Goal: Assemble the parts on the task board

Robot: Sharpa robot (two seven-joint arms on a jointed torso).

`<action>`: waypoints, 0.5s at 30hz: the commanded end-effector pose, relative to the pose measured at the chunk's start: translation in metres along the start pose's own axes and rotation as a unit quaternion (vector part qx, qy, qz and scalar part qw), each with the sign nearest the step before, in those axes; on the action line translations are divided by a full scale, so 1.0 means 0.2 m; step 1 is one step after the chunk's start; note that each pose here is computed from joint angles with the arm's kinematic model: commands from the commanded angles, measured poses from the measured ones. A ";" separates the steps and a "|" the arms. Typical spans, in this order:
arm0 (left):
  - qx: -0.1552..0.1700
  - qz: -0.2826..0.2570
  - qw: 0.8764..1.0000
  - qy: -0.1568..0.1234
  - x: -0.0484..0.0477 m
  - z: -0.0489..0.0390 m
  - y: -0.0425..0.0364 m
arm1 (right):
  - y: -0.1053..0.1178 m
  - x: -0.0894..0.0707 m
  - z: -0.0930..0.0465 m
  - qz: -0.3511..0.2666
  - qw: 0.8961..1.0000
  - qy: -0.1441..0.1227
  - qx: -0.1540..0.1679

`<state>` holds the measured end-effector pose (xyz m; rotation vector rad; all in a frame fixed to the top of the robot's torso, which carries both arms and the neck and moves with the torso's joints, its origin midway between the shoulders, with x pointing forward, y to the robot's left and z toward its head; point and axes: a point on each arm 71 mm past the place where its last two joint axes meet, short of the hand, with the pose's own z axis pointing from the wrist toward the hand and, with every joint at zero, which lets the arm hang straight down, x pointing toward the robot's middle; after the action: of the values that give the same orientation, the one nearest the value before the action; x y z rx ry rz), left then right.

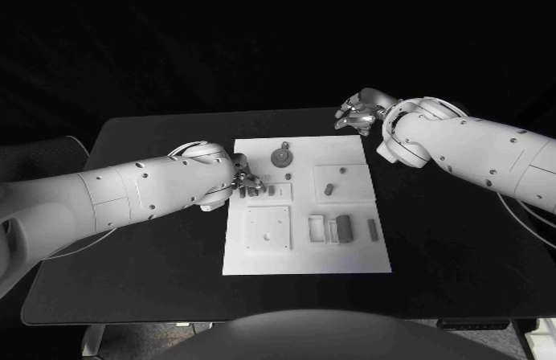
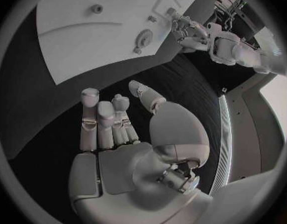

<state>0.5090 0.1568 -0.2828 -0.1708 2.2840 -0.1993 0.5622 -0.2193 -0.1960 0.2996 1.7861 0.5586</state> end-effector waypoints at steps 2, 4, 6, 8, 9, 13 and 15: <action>0.003 -0.006 1.000 -0.002 0.004 -0.001 0.005 | 0.00 0.01 0.00 -0.003 1.000 0.006 -0.003; 0.003 -0.006 1.000 -0.003 0.003 -0.002 0.006 | 0.00 0.00 0.00 -0.003 1.000 0.006 -0.003; 0.003 -0.006 1.000 -0.003 0.003 -0.002 0.007 | 0.00 0.01 0.00 -0.003 1.000 0.006 -0.003; 0.003 -0.006 1.000 -0.003 0.003 -0.002 0.008 | 0.00 0.01 0.00 -0.003 1.000 0.006 -0.003; 0.002 -0.006 1.000 -0.003 0.003 -0.002 0.009 | 0.00 0.01 0.00 -0.003 1.000 0.006 -0.003; 0.002 -0.007 1.000 -0.004 0.001 -0.002 0.013 | 0.00 0.00 0.00 -0.003 1.000 0.005 -0.003; 0.001 -0.008 1.000 -0.005 0.000 -0.002 0.014 | 0.00 0.00 0.00 -0.003 1.000 0.005 -0.002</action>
<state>0.5089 0.1606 -0.2830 -0.1828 2.2784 -0.1971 0.5621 -0.2198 -0.1960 0.3000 1.7864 0.5579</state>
